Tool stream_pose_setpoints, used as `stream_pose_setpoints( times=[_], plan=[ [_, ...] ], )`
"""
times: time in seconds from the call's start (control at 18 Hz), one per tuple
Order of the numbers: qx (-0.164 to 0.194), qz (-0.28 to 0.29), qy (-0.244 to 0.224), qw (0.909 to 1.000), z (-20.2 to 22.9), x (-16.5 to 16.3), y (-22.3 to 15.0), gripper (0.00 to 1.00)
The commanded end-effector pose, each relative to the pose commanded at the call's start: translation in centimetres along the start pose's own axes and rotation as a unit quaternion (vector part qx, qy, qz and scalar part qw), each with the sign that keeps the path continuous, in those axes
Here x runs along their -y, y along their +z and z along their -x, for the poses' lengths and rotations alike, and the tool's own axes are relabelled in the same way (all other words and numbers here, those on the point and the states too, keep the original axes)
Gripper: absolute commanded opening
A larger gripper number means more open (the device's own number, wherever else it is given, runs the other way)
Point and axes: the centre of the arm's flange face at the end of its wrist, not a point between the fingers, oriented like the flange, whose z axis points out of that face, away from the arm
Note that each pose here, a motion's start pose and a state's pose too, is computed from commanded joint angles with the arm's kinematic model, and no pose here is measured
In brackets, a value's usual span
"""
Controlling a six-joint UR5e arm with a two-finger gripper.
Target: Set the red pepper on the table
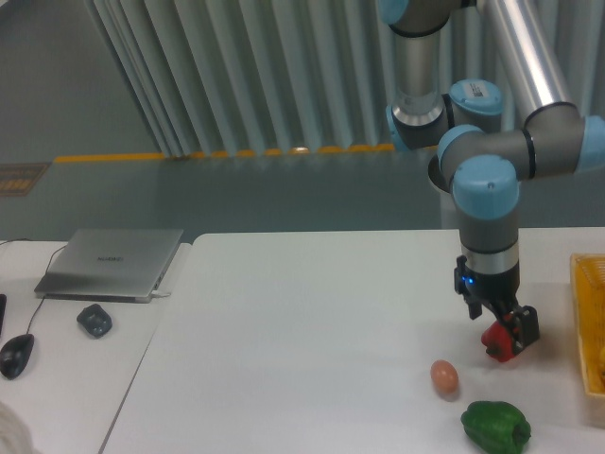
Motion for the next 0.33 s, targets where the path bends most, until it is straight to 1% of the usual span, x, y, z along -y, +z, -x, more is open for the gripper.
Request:
stream_pose_setpoints(
  times=[0.17, 0.33],
  plan=[
    [0.002, -0.001, 0.021, 0.9998, -0.73, 0.70, -0.49, 1.00],
    [0.002, -0.001, 0.024, 0.9997, -0.85, 0.67, -0.54, 1.00]
  ],
)
